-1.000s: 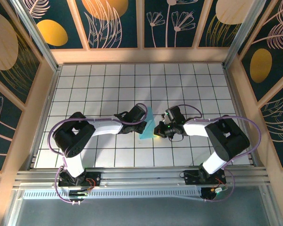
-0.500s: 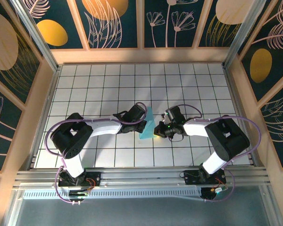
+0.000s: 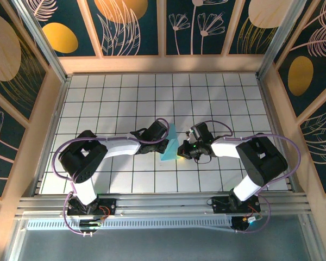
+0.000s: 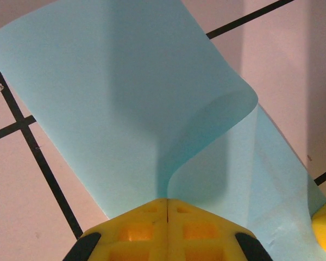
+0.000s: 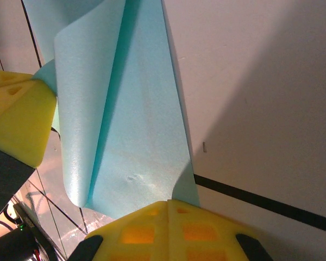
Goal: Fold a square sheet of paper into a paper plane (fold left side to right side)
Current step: Fold the triangle a second time at the center of the table.
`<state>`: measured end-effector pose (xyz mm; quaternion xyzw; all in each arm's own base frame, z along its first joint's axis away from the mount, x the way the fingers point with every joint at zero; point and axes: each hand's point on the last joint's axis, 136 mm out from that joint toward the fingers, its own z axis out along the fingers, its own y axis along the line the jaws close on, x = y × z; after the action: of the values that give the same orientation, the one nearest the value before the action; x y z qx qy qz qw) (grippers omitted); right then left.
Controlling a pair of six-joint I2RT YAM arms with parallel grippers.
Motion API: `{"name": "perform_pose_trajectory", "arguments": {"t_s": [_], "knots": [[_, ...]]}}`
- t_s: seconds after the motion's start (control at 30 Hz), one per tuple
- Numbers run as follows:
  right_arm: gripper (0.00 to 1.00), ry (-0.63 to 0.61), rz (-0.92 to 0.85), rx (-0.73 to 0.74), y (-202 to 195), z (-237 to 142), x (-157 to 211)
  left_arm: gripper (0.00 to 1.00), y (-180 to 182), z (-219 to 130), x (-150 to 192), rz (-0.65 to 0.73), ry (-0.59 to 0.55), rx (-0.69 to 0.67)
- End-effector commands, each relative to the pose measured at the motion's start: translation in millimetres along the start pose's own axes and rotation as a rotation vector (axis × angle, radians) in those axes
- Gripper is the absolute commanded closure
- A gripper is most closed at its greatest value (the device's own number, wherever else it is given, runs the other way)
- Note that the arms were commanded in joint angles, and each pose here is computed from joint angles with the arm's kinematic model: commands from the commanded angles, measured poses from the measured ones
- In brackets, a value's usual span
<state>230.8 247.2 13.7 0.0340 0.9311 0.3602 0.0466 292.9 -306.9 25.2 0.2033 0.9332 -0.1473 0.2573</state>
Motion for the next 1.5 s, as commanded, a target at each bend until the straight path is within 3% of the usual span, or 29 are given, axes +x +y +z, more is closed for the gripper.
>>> {"name": "perform_pose_trajectory", "arguments": {"t_s": [0.0, 0.73, 1.17, 1.47], "knots": [[1.0, 0.045, 0.053, 0.142, -36.9, 7.0, 16.3, 1.0, 9.3, 6.9, 8.0, 0.008, 0.029, -0.031], [1.0, 0.038, 0.041, 0.127, -30.8, 5.7, 13.1, 1.0, 8.2, 15.9, 14.3, 0.01, 0.047, -0.023], [1.0, -0.091, -0.058, -0.054, 34.6, -26.7, -21.7, 1.0, 10.0, 20.4, 22.6, 0.012, 0.072, -0.026], [1.0, -0.185, -0.058, -0.19, 69.9, -18.5, -60.1, 1.0, 9.3, 21.1, 23.1, 0.014, 0.077, -0.022]]}}
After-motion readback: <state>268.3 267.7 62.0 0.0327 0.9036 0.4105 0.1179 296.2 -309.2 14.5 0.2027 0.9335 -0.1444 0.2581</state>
